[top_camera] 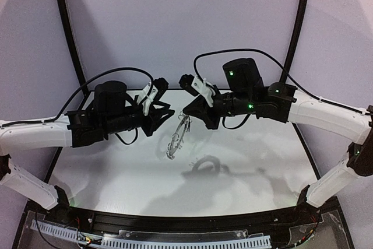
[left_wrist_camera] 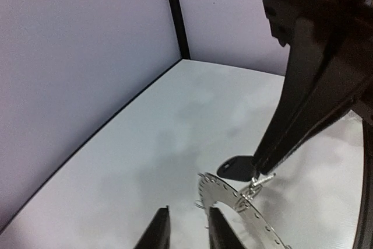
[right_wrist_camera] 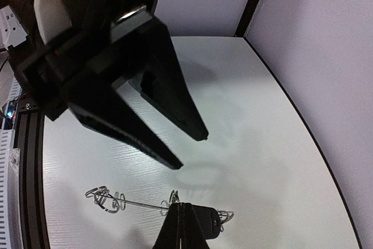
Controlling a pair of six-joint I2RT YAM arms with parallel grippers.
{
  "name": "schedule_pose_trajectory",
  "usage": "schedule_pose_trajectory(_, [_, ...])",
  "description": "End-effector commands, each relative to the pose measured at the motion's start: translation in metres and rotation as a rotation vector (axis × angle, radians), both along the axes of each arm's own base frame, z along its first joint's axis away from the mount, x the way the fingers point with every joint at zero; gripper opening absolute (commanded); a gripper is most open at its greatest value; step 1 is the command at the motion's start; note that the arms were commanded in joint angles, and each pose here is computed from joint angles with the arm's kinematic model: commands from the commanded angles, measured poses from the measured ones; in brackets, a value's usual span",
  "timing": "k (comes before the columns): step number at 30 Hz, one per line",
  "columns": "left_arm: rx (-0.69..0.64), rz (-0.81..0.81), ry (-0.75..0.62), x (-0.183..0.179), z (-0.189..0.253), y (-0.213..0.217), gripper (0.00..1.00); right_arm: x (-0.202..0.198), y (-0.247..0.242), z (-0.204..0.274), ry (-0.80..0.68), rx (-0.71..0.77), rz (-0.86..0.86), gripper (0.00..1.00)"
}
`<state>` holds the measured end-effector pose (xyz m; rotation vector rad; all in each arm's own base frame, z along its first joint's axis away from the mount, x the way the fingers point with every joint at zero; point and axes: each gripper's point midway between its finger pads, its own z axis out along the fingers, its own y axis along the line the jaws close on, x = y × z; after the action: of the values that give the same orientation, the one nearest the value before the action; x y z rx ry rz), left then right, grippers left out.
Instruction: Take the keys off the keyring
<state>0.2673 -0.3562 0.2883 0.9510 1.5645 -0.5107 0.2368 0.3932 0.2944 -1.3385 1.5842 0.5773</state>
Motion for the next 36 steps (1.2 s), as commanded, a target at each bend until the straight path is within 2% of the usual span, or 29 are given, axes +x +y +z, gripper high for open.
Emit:
schedule_pose_trajectory(1, [0.054, -0.139, 0.026, -0.024, -0.007, -0.004, 0.31, -0.001, 0.002, 0.024, -0.029, 0.032, 0.02, 0.0])
schedule_pose_trajectory(4, [0.079, -0.189, 0.029, -0.033, -0.007, -0.005, 0.35, -0.003, 0.003, 0.024, -0.015, 0.02, 0.03, 0.0])
schedule_pose_trajectory(15, [0.112, -0.205, 0.015, -0.024, -0.002, -0.019, 0.35, -0.012, 0.006, 0.018, 0.02, -0.004, 0.083, 0.0])
schedule_pose_trajectory(18, [0.127, -0.247, 0.025, -0.029, -0.004, -0.023, 0.31, -0.009, 0.006, 0.021, 0.014, 0.002, 0.071, 0.0])
schedule_pose_trajectory(27, [0.162, -0.252, 0.054, -0.032, -0.015, -0.02, 0.3, -0.01, 0.007, 0.026, 0.017, 0.005, 0.075, 0.0])
schedule_pose_trajectory(36, [0.151, -0.254, 0.032, -0.025, -0.011, -0.03, 0.21, -0.011, 0.009, 0.024, 0.028, -0.002, 0.087, 0.0])
